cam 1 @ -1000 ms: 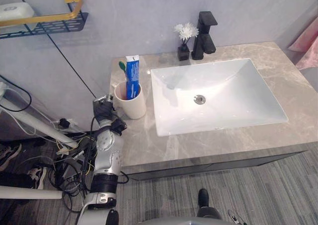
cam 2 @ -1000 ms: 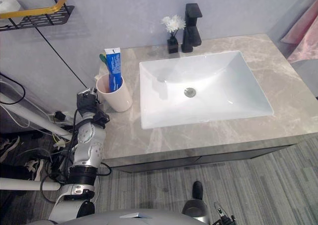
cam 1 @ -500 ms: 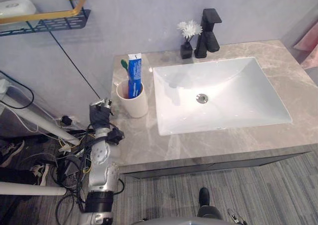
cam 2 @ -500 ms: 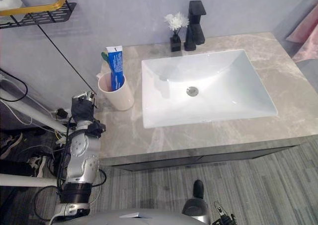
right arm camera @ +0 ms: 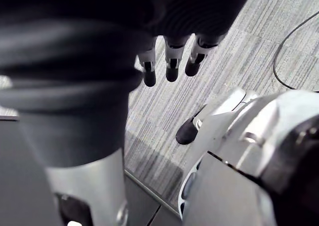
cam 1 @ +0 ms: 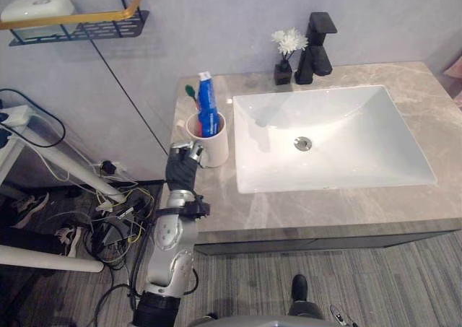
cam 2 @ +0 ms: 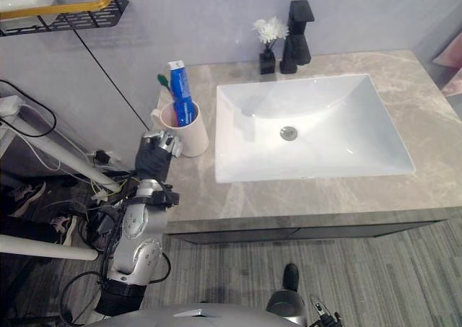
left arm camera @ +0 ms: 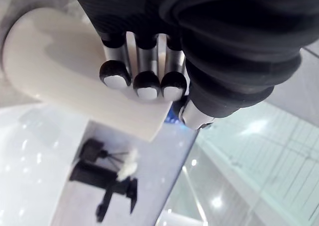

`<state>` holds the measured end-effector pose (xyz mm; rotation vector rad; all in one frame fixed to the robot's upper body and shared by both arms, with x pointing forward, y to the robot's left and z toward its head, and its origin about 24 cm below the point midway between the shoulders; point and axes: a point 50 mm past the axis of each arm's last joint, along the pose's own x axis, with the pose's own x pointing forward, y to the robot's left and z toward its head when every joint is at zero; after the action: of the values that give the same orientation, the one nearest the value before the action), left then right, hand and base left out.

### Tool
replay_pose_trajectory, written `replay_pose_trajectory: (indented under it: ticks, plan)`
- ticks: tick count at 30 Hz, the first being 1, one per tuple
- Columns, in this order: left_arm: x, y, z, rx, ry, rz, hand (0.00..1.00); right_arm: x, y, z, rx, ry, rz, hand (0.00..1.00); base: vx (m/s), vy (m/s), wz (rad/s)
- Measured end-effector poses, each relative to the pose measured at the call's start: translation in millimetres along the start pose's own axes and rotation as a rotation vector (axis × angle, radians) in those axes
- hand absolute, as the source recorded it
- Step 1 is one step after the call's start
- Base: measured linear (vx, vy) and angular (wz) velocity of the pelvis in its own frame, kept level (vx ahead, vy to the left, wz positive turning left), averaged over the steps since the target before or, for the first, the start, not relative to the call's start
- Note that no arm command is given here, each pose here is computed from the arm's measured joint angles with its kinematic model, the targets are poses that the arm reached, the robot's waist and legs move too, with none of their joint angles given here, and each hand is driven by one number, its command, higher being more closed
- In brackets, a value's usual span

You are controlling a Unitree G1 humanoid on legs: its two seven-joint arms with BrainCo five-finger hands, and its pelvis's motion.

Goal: Organize washtable

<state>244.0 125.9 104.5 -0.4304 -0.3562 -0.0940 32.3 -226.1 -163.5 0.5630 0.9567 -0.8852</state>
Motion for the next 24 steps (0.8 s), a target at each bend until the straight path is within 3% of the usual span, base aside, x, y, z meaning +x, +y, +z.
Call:
replay_pose_trajectory:
  ticks: [10,24]
  plan:
    - [-1.5,-17.2,-13.7,-0.022,0.068,-0.101,1.00,0.3,2.0,0.6,-0.024,0.000,0.010,0.00,-0.02,-0.007,-0.01]
    - [0.6,-5.8,-27.8,0.029,0.139,-0.070,1.00,-0.1,4.2,-1.0,-0.035,0.005,0.016,0.00,0.01,0.002,-0.01]
